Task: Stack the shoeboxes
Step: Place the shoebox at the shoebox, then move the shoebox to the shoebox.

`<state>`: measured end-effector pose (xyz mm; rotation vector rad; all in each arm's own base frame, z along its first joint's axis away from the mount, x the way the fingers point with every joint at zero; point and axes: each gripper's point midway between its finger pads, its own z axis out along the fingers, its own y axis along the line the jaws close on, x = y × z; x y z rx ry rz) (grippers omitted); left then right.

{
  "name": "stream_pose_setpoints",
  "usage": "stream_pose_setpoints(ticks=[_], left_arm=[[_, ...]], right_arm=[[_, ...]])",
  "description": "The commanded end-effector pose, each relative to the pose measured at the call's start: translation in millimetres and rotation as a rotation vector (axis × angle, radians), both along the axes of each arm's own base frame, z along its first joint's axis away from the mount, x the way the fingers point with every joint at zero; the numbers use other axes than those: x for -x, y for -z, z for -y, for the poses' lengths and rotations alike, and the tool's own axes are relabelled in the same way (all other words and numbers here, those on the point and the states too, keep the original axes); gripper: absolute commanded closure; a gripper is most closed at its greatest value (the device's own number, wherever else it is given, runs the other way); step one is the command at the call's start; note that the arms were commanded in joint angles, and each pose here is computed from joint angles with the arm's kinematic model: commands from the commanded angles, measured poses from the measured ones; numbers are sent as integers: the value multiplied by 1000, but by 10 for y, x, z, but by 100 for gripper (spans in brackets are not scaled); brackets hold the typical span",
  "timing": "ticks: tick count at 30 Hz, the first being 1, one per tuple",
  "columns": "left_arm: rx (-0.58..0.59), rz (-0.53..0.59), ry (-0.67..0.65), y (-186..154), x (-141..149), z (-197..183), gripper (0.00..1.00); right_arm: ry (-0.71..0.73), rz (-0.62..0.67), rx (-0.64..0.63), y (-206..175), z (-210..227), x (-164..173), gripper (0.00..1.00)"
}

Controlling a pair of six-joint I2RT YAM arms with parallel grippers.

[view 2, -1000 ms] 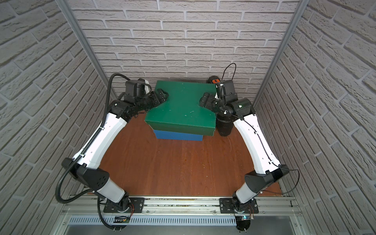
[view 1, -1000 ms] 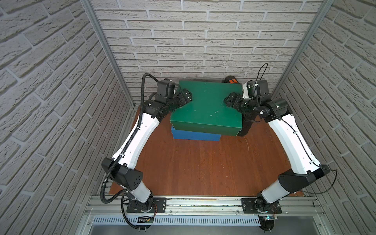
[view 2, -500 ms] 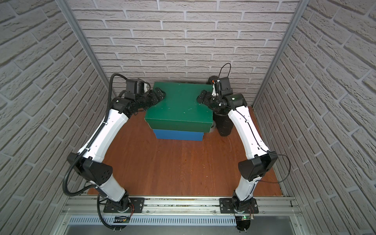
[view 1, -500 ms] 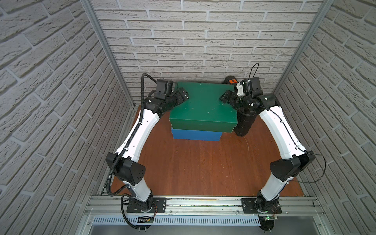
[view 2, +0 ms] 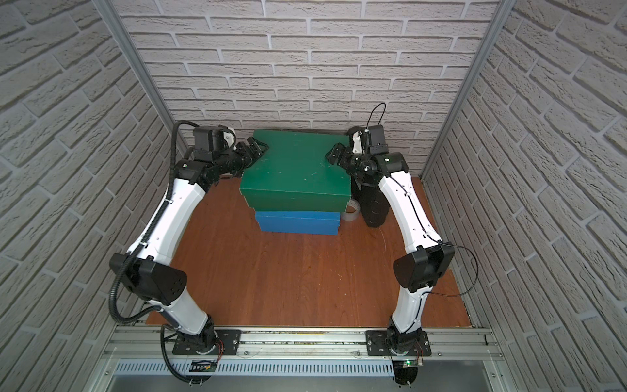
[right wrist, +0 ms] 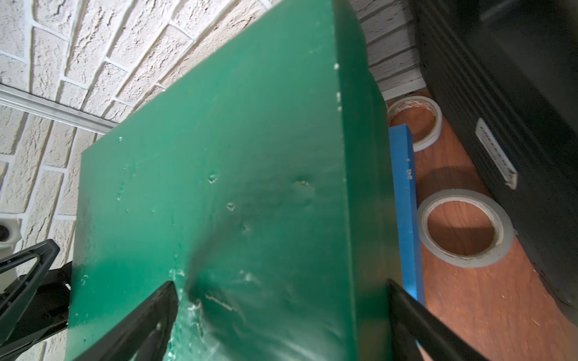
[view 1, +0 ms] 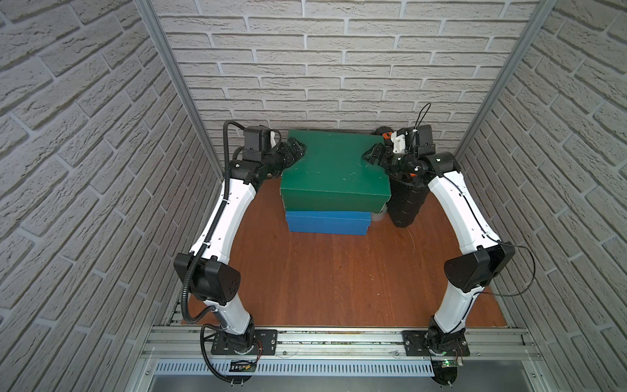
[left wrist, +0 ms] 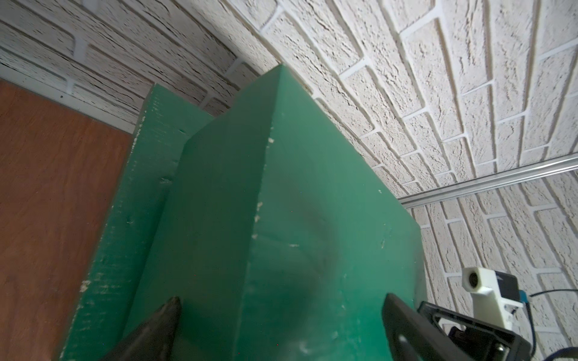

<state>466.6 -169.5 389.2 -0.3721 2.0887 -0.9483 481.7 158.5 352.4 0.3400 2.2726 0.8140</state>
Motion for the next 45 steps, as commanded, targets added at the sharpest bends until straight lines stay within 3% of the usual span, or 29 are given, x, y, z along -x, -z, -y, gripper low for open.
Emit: stream_pose_setpoints(ticks=[1, 12, 20, 23, 28, 34, 37, 40, 45], left_arm=[[38, 82, 61, -210, 14, 55, 2], [-5, 70, -11, -119, -67, -343, 2], [-39, 73, -88, -71, -130, -715, 2], [-57, 109, -91, -117, -102, -853, 2], [-78, 336, -98, -539, 265, -952, 2], [-129, 502, -94, -758, 1010, -981, 2], [-113, 520, -95, -595, 1309, -974, 2], [-90, 515, -61, -348, 1513, -895, 2], [-103, 452, 24, 160, 1620, -692, 2]], right_arm=[[-82, 55, -40, -133, -204, -21, 0], [72, 35, 89, -125, 231, -43, 0], [112, 20, 158, -32, 399, -107, 0], [83, 71, 153, -166, 399, -118, 0], [22, 223, 153, -694, 367, 85, 0], [1, 384, 137, -1224, 440, 728, 0], [6, 485, 87, -1237, 474, 1122, 0], [3, 527, 47, -955, 497, 1454, 0], [-8, 493, 59, -451, 550, 1804, 0]])
